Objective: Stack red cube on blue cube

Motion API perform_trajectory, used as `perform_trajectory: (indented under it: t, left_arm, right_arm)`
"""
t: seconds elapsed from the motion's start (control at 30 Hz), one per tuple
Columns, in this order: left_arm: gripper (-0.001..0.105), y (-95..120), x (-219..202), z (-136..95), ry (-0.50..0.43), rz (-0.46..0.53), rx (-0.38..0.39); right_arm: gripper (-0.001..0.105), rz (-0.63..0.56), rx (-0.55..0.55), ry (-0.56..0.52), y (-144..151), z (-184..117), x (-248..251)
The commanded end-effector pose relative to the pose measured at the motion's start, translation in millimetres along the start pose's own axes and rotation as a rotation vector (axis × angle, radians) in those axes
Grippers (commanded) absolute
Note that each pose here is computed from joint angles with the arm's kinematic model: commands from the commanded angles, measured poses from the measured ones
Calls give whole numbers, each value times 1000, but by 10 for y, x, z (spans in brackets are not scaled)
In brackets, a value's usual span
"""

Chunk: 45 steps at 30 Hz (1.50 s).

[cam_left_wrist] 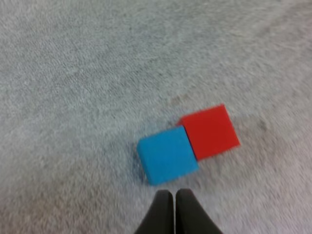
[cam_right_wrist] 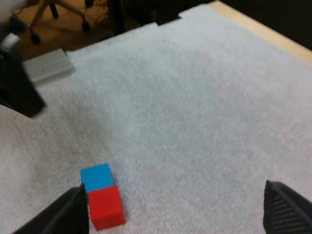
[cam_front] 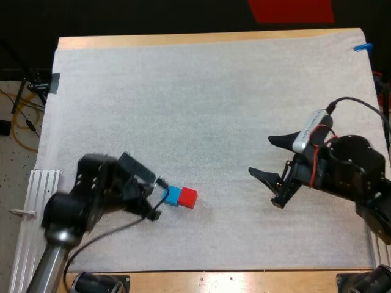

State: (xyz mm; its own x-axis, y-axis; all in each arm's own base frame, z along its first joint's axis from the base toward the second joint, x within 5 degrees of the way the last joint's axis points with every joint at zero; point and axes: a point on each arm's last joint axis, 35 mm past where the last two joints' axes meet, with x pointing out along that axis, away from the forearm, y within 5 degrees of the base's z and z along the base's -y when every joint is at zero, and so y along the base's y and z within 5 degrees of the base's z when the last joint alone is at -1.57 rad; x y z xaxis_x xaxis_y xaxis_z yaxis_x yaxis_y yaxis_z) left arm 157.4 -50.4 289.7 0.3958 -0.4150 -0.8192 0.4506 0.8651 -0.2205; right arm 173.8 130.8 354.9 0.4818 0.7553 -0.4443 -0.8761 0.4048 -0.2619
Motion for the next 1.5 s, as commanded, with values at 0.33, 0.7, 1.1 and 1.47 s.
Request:
perform_trajectory:
  t: [0.33, 0.7, 1.1, 1.47]
  left_arm:
    - [0, -245, -592, -412, -166, -29, 90]
    - [0, -347, -804, -698, -211, -54, 133]
    - [0, -359, -815, -708, -220, -73, 137]
    - [0, -359, -815, -708, -220, -73, 137]
  right_arm:
    - [71, 107, -103, 113, 377, 44, 523]
    - [71, 197, -203, 266, 692, -161, 1131]
    - [72, 230, -146, 364, 820, -251, 1751]
    - [71, 266, -133, 412, 896, -472, 2168]
